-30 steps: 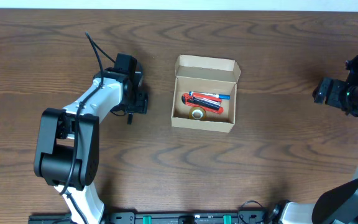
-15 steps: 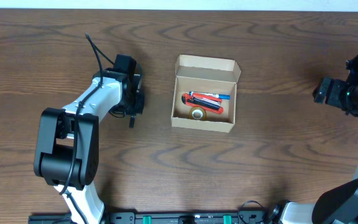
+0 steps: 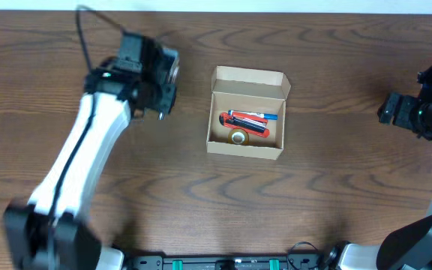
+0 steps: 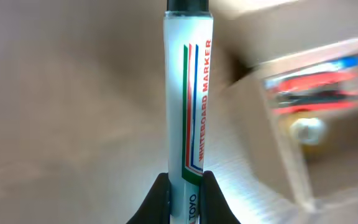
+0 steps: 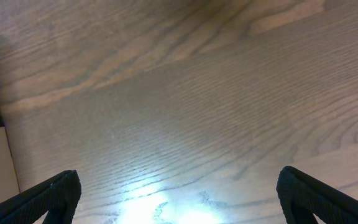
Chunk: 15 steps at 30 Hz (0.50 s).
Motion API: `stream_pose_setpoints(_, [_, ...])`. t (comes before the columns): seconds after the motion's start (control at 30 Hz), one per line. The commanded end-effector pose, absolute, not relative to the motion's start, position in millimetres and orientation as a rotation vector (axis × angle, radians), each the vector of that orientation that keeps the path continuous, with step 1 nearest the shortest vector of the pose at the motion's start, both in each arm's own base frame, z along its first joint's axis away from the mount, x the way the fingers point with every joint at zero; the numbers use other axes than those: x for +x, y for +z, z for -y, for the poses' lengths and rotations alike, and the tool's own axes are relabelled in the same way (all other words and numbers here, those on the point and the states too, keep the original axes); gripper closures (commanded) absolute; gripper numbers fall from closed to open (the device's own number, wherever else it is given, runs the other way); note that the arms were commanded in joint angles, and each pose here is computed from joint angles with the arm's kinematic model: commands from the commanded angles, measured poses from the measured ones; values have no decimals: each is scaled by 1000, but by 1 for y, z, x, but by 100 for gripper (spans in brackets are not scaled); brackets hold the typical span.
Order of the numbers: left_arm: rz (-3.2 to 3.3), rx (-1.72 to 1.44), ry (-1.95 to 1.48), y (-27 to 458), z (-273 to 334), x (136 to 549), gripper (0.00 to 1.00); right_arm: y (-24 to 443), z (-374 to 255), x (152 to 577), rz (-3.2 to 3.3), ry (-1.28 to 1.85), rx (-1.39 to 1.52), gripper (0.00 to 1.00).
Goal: Pack container
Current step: 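Carry the whiteboard marker into the box and release it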
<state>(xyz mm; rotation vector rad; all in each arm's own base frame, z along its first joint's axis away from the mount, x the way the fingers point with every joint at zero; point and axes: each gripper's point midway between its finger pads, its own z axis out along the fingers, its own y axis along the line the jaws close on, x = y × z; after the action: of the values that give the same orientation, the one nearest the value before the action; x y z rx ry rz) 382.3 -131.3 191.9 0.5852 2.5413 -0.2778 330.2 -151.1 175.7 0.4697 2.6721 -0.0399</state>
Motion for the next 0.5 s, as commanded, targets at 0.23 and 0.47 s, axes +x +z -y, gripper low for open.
stream_pose_setpoints(0.23, [-1896,1652,-267,250,229,309,94,180,155,333,-2645,-58,459,1])
stream_pose_setpoints(0.47, [-1697,1832,-201,241,260,309,94,180,155,333,-2646,-58,460,1])
